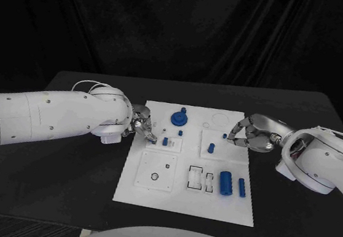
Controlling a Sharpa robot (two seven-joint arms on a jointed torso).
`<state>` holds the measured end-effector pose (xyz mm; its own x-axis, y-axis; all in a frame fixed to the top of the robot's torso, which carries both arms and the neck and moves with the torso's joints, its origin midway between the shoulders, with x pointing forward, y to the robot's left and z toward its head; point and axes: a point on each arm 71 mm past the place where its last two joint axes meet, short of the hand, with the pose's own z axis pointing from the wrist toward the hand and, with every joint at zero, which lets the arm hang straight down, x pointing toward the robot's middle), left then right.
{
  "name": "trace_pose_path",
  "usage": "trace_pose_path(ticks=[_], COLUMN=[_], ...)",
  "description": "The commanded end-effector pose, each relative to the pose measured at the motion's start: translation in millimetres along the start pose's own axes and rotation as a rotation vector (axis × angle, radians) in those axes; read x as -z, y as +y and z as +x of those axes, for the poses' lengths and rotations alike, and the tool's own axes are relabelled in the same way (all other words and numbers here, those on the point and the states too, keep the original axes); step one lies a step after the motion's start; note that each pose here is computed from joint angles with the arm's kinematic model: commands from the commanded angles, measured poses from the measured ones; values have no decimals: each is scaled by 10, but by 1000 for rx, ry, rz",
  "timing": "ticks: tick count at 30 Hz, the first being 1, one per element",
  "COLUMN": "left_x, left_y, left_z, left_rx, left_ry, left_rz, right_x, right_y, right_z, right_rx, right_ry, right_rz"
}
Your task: Assemble the parts on the task board
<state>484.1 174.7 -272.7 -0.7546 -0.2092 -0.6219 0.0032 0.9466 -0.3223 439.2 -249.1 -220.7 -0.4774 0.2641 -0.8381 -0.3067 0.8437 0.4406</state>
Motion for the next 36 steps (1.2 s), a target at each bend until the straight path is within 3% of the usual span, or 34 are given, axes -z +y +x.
trace_pose_path(ticks=[1,13,36], left_x=[-9,-28,-50], left_y=[-19,-52,-26], left_z=[26,51,68], left_rx=[-6,-7,-6], left_ry=[8,10,16], left_rz=[11,17,6], right_x=[5,8,1], right_y=[-10,-13,-14], right_z=[3,3,13], right_rx=[-1,-2,-1], right_ry=[-7,-7,-1], right_rz=[9,10,11])
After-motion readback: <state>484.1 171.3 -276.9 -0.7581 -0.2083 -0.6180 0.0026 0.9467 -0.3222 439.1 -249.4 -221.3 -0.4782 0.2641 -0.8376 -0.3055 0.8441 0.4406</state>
